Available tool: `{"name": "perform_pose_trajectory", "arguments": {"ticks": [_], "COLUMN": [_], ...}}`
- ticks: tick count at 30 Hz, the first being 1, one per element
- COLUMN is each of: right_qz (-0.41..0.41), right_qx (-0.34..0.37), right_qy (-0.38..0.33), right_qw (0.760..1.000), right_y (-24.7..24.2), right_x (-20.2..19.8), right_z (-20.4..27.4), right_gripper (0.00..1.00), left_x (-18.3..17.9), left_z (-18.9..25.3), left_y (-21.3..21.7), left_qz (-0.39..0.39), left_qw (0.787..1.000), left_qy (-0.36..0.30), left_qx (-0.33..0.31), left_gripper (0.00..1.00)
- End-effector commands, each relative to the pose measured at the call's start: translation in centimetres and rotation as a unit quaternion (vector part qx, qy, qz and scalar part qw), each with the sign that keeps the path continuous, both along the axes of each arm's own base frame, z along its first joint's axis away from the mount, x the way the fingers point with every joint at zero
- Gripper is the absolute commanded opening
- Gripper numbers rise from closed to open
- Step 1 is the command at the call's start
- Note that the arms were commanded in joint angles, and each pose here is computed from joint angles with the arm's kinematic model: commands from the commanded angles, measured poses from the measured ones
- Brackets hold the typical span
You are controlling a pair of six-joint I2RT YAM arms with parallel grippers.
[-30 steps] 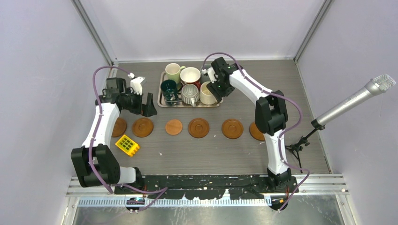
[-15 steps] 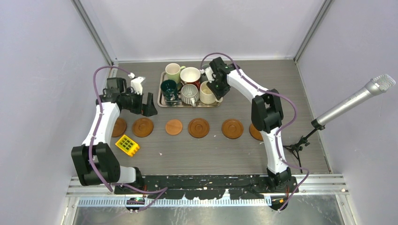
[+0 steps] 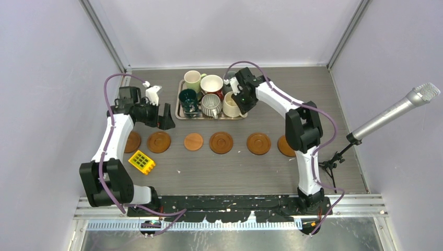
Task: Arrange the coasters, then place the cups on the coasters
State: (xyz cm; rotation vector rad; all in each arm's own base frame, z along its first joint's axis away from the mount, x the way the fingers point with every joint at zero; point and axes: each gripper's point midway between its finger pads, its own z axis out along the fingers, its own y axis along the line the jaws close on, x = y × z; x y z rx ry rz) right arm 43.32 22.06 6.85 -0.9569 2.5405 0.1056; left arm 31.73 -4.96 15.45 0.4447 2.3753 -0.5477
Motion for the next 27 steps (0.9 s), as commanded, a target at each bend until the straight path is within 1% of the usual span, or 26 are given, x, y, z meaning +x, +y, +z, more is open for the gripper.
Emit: {"name": "perform_pose_trajectory", "arguments": {"ticks": [1,5,9,17,24,27], "right_qz": [-0.009,-0.015,-0.020,-0.013,-0.023,-0.031], "right_qx": [0.066,0.077,0.079,0.089,0.093,0.086], "right_qy": [-0.099,-0.117,-0.116,-0.109,-0.142,-0.146], "right_qw": [0.993,0.990,0.990,0.990,0.985,0.985], "right_y": [0.6,-0.3,-1.6,-3.7,-6.2,-7.3], "right_x": [0.5,0.0,-0.8,-5.2,-9.0,-10.5], "right_z": [8.8,10.3,10.7,11.3,12.6,12.2], "right_gripper": [0.00,0.00,0.00,0.00,0.00,0.00], "left_x": [0.7,0.8,1.0,1.2,1.1,1.1], "left_z": [0.4,0.3,0.4,0.3,0.2,0.2], "left_y": [-0.1,0.0,0.2,0.4,0.6,0.7], "left_qz": [0.002,0.005,0.010,0.013,0.017,0.021], "left_qw": [1.000,1.000,1.000,1.000,1.000,1.000], "left_qy": [-0.017,-0.015,-0.017,-0.014,-0.010,-0.010], "left_qx": [-0.003,-0.002,0.003,0.007,0.011,0.014], "left_gripper": [1.00,1.00,1.00,1.00,1.00,1.00]}}
